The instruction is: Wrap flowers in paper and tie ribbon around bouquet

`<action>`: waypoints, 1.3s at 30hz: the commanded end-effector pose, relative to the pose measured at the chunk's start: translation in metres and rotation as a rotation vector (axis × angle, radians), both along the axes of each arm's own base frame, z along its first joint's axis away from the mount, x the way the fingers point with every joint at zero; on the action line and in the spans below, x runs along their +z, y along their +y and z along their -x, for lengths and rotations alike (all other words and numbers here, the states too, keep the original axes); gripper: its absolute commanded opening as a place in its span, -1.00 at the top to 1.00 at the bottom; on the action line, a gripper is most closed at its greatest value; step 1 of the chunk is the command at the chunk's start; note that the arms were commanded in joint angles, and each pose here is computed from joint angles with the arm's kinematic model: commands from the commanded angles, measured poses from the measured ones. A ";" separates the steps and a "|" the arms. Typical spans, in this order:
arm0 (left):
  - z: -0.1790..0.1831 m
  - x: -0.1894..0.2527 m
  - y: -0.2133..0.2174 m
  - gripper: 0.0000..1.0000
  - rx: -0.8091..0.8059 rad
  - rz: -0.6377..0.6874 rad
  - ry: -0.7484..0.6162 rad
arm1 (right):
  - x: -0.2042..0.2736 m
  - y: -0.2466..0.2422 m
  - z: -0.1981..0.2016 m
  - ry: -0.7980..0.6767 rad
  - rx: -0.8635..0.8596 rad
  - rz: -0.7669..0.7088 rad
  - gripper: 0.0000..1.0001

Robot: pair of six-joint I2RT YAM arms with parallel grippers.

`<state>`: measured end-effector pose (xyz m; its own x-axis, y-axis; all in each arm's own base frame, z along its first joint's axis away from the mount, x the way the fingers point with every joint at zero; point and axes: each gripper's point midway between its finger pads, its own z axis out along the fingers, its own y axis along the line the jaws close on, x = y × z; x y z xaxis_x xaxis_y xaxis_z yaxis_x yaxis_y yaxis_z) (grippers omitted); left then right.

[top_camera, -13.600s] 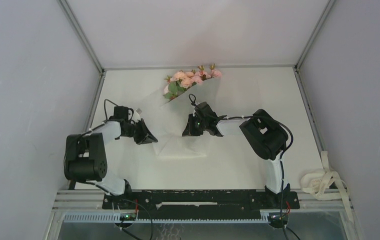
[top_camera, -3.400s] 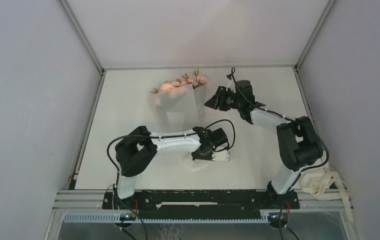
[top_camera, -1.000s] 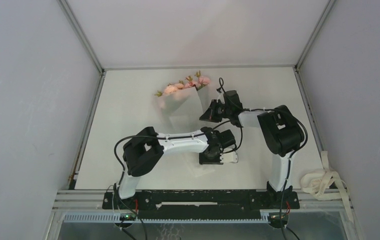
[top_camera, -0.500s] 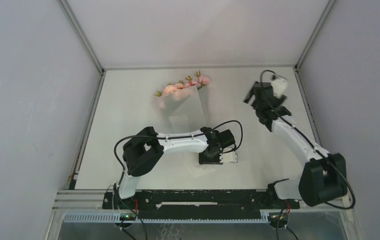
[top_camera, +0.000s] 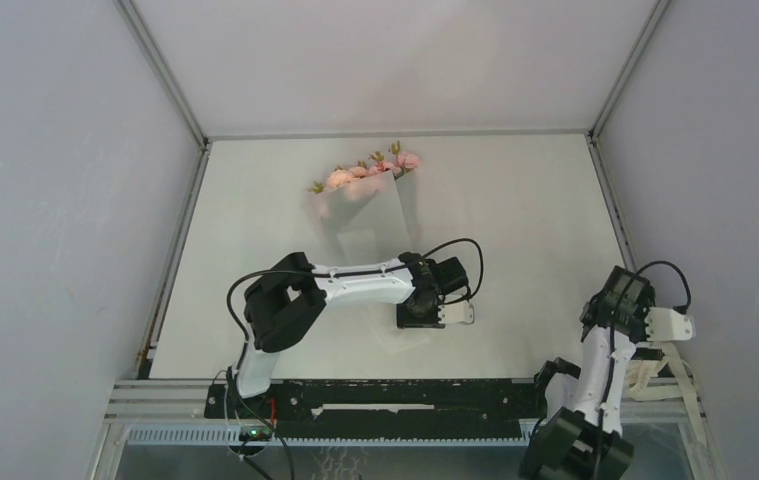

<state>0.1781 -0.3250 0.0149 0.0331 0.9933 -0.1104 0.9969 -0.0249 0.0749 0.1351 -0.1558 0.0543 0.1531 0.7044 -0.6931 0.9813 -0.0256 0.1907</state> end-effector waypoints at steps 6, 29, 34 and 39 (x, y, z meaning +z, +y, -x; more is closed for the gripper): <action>0.006 -0.035 0.014 0.22 0.003 -0.048 0.070 | -0.015 -0.015 -0.028 -0.207 0.075 -0.152 -0.89; 0.005 -0.035 0.014 0.20 0.015 -0.044 0.086 | 0.235 0.228 -0.199 -0.643 1.664 0.106 1.00; 0.005 -0.036 0.015 0.20 0.015 -0.048 0.091 | 0.345 0.204 -0.157 -0.840 1.550 0.449 1.00; 0.005 -0.036 0.015 0.20 0.016 -0.048 0.096 | 0.324 0.147 -0.146 -0.730 1.318 0.394 1.00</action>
